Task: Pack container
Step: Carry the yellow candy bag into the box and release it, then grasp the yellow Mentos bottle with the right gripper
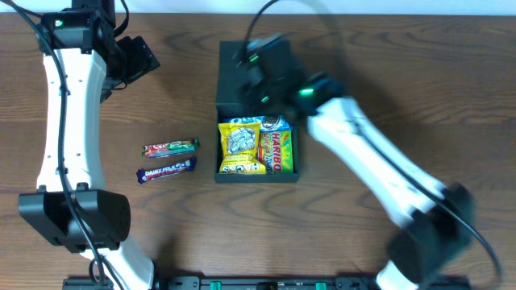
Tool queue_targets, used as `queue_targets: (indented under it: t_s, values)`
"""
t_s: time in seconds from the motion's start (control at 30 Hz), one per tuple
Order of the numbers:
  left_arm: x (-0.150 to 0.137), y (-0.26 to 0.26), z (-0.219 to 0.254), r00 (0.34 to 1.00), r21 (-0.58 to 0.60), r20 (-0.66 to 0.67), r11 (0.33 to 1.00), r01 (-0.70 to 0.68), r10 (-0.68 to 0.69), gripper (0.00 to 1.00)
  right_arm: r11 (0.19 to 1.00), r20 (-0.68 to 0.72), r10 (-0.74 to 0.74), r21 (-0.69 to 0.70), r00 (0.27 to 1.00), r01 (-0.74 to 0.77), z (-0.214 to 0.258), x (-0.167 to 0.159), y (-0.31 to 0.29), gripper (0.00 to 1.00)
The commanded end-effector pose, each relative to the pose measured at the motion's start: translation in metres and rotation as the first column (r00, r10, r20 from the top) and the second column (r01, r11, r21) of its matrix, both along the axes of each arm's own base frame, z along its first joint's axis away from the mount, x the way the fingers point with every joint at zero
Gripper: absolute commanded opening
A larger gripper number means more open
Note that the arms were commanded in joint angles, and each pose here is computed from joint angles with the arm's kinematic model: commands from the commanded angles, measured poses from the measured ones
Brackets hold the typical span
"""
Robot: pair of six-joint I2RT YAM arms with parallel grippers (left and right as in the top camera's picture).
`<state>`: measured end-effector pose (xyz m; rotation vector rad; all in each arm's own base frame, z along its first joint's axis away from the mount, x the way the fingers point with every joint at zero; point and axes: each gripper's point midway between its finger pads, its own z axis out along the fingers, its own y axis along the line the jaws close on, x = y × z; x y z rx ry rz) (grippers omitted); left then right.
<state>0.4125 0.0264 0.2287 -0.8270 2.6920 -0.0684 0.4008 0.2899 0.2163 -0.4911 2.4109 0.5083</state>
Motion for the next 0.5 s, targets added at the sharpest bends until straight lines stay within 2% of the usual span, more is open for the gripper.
queue_targets:
  t_s: [0.0, 0.17, 0.33, 0.4, 0.43, 0.47]
  values:
    - [-0.004, 0.002, 0.013, 1.0, 0.009, 0.028, 1.0, -0.002, 0.001, 0.95, 0.997, 0.032, -0.077, 0.008, 0.996, 0.077, 0.029, 0.01, -0.041, 0.01]
    - [-0.006, 0.012, 0.01, 1.0, 0.063, 0.013, 0.998, -0.022, 0.022, 0.95, 0.972, -0.08, -0.232, -0.058, 0.969, 0.228, 0.01, 0.017, -0.113, 0.02]
    - [-0.007, 0.012, 0.007, 1.0, 0.063, 0.002, 0.998, -0.022, 0.022, 0.95, 0.927, -0.166, -0.374, -0.087, 0.912, 0.365, -0.009, 0.02, -0.164, 0.03]
    - [-0.007, 0.012, 0.007, 1.0, 0.063, 0.003, 0.998, -0.022, 0.022, 0.95, 0.906, -0.194, -0.422, -0.109, 0.885, 0.408, -0.026, 0.02, -0.18, 0.36]
    - [-0.007, 0.012, 0.007, 1.0, 0.063, 0.003, 0.998, -0.022, 0.022, 0.95, 0.896, -0.214, -0.444, -0.13, 0.87, 0.426, -0.04, 0.019, -0.187, 0.46]
    - [-0.007, 0.011, 0.007, 1.0, 0.062, 0.003, 0.998, -0.022, 0.021, 0.95, 0.891, -0.228, -0.454, -0.148, 0.862, 0.43, -0.051, 0.018, -0.19, 0.63]
